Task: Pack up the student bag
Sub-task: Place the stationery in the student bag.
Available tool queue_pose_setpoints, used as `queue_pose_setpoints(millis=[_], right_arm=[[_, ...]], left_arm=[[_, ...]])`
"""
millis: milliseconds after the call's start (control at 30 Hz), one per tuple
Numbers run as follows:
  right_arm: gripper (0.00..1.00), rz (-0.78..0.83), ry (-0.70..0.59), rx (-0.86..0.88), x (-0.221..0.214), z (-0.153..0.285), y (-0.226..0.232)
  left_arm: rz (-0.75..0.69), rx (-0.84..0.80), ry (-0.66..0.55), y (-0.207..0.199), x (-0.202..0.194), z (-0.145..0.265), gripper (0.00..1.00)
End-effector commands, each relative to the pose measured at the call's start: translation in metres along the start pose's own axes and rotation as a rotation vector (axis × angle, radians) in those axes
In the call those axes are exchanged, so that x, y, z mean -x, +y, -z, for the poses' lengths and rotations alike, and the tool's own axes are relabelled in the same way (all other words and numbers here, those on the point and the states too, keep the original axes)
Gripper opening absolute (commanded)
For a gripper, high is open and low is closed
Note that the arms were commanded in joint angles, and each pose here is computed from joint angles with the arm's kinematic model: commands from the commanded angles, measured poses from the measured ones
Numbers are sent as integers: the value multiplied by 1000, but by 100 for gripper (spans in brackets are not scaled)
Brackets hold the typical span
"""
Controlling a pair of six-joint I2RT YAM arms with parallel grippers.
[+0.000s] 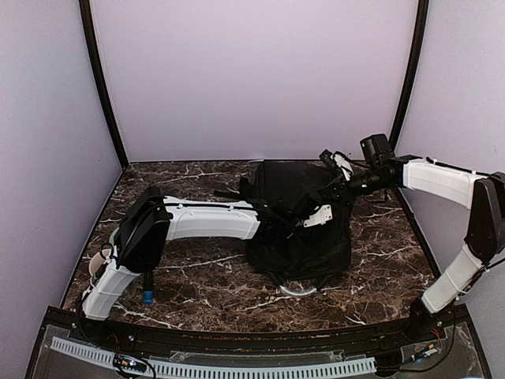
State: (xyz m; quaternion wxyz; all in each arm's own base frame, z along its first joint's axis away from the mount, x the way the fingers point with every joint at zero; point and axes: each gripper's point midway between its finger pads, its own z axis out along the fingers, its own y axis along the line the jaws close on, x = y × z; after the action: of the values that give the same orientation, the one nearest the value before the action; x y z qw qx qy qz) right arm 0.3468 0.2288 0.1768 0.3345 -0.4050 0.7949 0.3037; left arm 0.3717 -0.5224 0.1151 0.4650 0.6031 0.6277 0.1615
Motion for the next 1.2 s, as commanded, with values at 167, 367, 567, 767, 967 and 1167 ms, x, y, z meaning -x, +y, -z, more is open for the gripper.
queue_pose_setpoints(millis=[167,367,567,767,967,1167], right_arm=[[0,62,-97,67,30,13,20],[0,63,-100,68,31,13,20],[0,58,-94,70,29,11,19],[0,52,-88,66,27,10,17],[0,47,-86,77,27,8,18],[0,41,-79,79,25,6,16]], left_arm=[[86,54,-103,47,28,36,45],[110,47,-115,49,31,39,45],[122,38,-125,49,32,43,45],[95,31,-122,37,33,54,45],[90,32,-152,22,36,100,44],[230,-38,-139,5,23,153,44]])
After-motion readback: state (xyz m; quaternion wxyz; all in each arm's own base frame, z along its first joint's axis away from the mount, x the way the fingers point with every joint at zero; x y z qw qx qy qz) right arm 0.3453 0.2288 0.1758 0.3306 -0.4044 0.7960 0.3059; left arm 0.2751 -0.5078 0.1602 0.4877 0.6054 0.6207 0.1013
